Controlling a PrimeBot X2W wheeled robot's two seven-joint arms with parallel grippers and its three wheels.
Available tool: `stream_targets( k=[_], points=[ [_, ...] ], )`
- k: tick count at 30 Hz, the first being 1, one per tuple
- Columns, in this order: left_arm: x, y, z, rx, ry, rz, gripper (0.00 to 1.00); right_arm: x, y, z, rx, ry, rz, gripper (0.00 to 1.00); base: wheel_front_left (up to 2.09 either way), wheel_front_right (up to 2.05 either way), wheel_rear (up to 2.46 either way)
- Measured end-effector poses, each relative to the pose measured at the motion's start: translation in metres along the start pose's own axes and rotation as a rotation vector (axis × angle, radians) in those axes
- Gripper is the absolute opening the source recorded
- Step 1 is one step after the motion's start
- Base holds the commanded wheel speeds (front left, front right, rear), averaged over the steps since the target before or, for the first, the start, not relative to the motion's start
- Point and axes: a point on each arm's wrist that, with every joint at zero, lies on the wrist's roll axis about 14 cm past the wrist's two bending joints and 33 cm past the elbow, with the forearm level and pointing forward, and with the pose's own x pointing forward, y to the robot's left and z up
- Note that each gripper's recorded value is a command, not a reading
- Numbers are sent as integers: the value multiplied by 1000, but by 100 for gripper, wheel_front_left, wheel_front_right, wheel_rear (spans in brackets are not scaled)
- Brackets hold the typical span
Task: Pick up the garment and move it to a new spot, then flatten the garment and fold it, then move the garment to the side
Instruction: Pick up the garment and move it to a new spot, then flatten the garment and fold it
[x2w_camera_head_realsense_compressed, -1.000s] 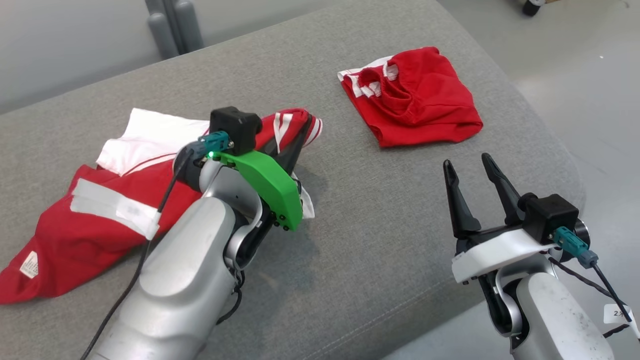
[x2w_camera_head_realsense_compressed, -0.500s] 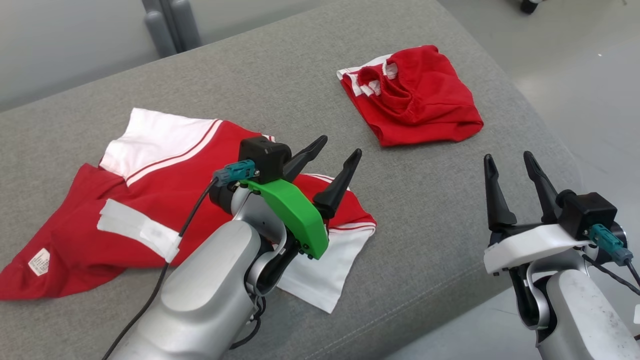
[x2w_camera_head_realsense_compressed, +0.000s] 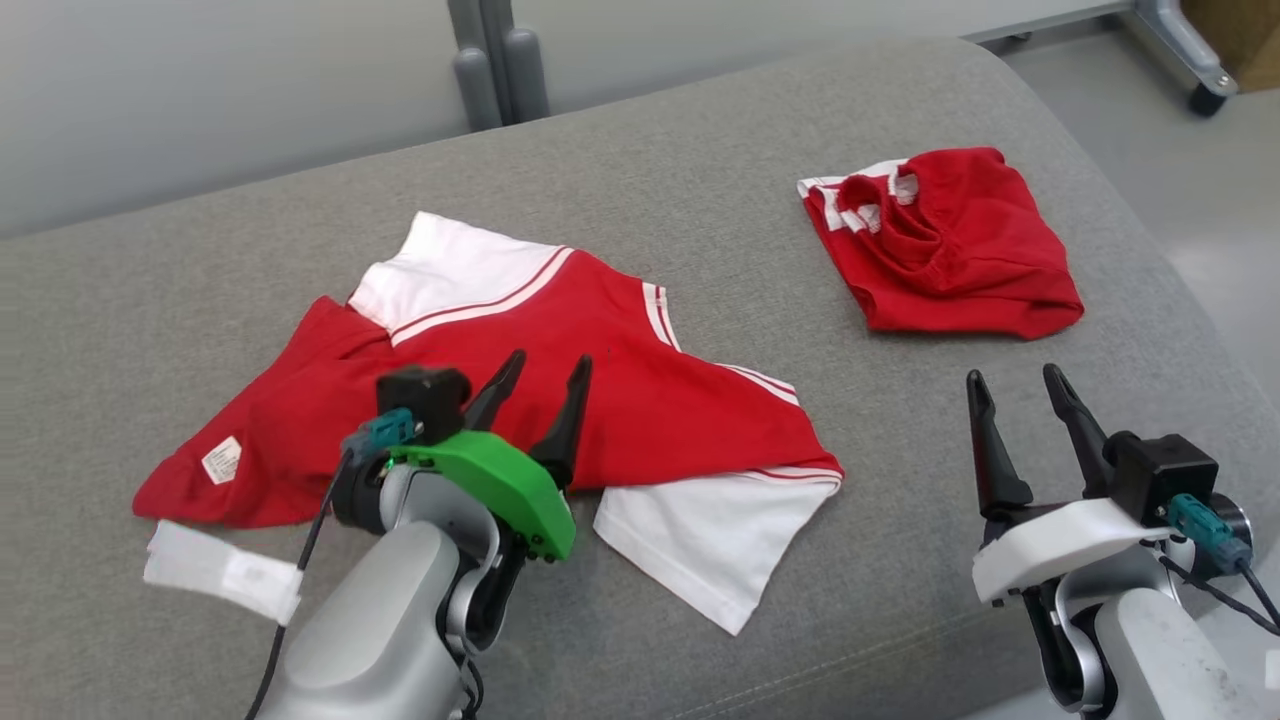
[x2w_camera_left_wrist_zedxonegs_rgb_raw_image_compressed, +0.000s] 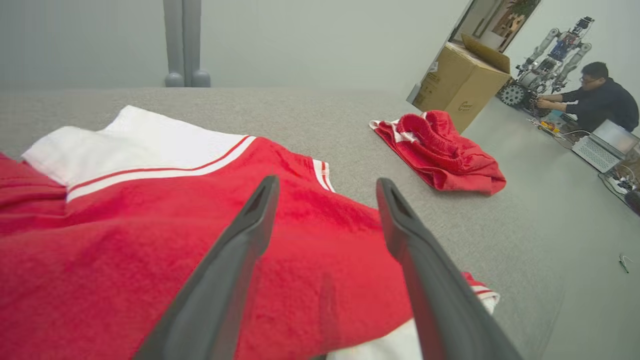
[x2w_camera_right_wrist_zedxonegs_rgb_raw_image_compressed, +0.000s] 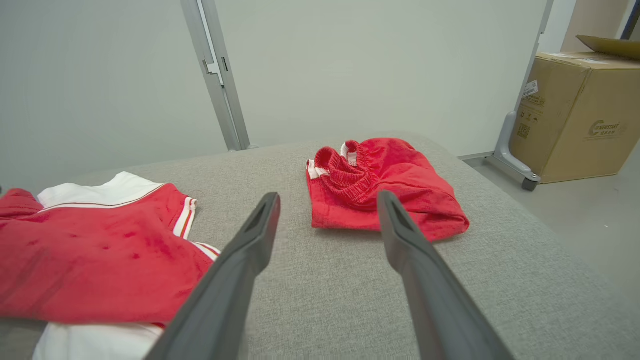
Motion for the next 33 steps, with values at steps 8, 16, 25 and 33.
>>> stream_targets(
  k=[8, 16, 25, 33],
  points=[
    [-40, 62, 15, -60, -94, 237, 100, 3, 28, -3, 19, 5, 86, 100, 0, 0, 0],
    [-89, 139, 38, -49, -165, 470, 100, 7, 63, 4, 21, -5, 201, 100, 0, 0, 0],
    [-88, 156, 16, -72, -102, 510, 100, 11, 67, 1, 12, 10, 218, 100, 0, 0, 0],
    [-81, 163, 3, -87, -63, 524, 100, 17, 71, -1, 8, 19, 235, 100, 0, 0, 0]
  ],
)
